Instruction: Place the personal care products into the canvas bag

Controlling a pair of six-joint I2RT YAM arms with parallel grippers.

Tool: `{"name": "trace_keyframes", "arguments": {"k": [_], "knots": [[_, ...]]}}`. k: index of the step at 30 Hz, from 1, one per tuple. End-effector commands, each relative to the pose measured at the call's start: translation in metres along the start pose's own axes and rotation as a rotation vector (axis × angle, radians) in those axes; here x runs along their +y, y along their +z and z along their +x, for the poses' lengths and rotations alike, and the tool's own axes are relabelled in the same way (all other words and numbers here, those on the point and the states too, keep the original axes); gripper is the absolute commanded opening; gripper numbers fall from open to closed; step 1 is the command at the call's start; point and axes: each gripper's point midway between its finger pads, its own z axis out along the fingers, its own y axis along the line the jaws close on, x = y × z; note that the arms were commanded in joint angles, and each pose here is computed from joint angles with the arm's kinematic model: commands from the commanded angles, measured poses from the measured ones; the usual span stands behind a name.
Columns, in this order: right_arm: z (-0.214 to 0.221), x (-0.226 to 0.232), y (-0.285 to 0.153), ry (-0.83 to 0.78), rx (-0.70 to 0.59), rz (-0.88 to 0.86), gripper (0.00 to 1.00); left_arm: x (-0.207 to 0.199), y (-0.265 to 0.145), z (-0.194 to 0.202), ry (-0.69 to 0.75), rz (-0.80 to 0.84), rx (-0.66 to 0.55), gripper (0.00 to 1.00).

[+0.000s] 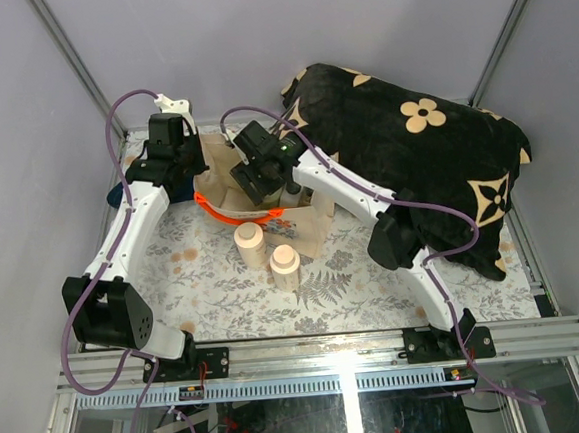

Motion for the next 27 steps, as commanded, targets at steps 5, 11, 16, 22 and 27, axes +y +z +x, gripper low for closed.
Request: {"name": "trace_keyframes", "arguments": {"k": [5,11,16,22,27], "knots": [[0.011,-0.015,-0.029,-0.044,0.035,0.049,0.50,-0.002,-0.003,-0.018,-0.003,0.005,-0.054,0.00],[-0.006,-0.013,-0.044,-0.023,-0.019,0.034,0.89,-0.002,-0.002,-0.014,-0.003,0.004,-0.045,0.00],[-0.031,-0.014,-0.078,0.000,-0.119,0.022,1.00,-0.002,0.000,-0.013,-0.003,0.004,-0.044,0.00],[-0.046,-0.022,-0.135,0.045,-0.224,0.034,1.00,-0.003,0.005,-0.014,-0.004,0.007,-0.043,0.00],[-0.020,-0.023,-0.170,0.065,-0.234,0.010,1.00,-0.003,0.009,-0.017,-0.001,0.002,-0.047,0.00]]}}
